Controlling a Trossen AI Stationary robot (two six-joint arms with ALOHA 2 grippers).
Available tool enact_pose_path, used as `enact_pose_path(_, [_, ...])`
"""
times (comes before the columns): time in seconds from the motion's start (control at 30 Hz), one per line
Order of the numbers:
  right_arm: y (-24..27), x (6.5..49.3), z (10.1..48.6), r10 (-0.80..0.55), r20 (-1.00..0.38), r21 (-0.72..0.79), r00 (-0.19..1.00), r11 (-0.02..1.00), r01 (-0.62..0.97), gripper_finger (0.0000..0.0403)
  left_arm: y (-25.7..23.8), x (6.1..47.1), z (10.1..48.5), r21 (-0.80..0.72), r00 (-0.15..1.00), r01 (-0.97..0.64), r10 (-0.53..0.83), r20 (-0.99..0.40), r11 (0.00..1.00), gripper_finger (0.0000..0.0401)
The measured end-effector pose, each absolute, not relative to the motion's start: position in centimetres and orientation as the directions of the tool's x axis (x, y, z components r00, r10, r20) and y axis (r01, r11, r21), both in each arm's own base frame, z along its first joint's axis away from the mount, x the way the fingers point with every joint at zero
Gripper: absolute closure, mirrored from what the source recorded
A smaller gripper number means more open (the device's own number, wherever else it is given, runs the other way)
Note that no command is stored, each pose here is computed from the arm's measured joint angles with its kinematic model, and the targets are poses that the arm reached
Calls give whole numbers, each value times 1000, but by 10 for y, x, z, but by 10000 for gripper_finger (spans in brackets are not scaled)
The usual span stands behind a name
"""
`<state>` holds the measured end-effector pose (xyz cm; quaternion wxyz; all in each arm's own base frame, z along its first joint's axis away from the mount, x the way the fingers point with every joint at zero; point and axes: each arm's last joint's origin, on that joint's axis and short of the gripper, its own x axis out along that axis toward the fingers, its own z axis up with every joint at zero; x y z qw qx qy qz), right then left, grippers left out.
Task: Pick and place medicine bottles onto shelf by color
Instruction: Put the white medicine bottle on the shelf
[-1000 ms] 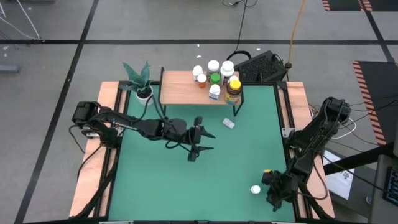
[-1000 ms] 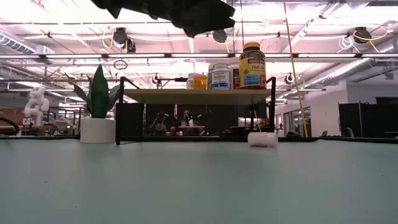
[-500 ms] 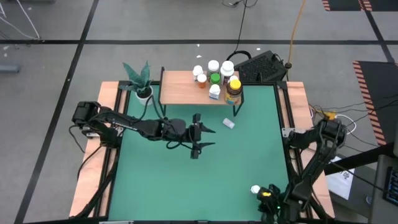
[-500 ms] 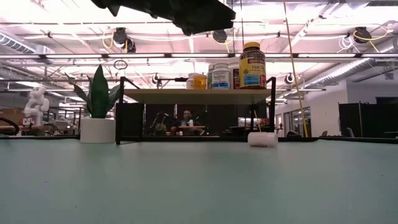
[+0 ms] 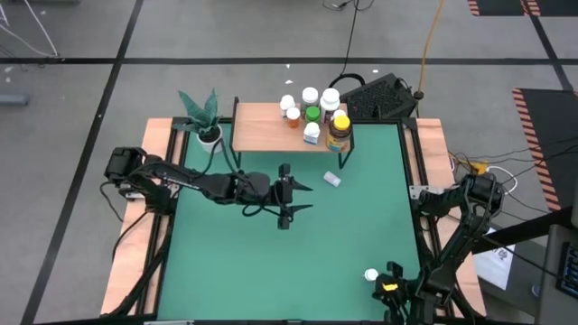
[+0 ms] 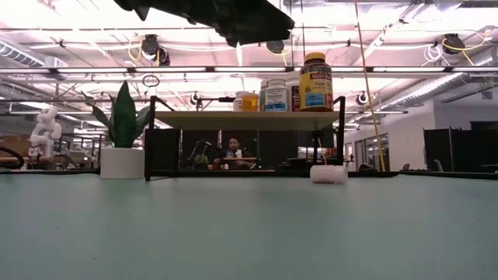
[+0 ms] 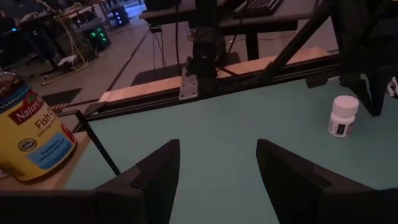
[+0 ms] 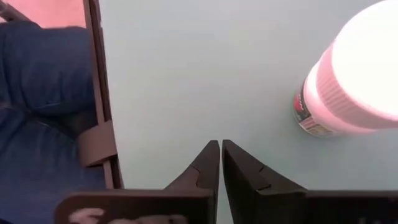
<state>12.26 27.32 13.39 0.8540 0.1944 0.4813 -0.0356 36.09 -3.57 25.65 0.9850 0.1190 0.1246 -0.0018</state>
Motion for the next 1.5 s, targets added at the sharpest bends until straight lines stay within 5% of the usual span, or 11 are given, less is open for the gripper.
enact_pose_path(0.73, [269, 124, 133, 99, -854, 232, 511, 951, 203, 380, -41, 360, 254, 282, 961, 69, 11, -275, 957, 187])
enact_pose_path(0.97, [252, 118, 134, -50, -877, 35, 478, 985, 168, 325, -45, 359, 253, 242, 957, 147, -76, -279, 959, 187])
enact_pose_path(1.1, [246, 117, 139, -147, -783, -46, 604, 983, 180, 273, -47, 358, 250, 235, 941, 215, -137, -309, 948, 187])
enact_pose_path(1.3, [240, 118, 121, -112, -671, 39, 733, 982, 186, 201, -53, 356, 246, 212, 923, 240, -154, -353, 947, 187])
enact_pose_path(1.5, [224, 120, 100, -87, -587, 46, 805, 989, 140, 172, -58, 354, 245, 207, 916, 255, -167, -366, 944, 187])
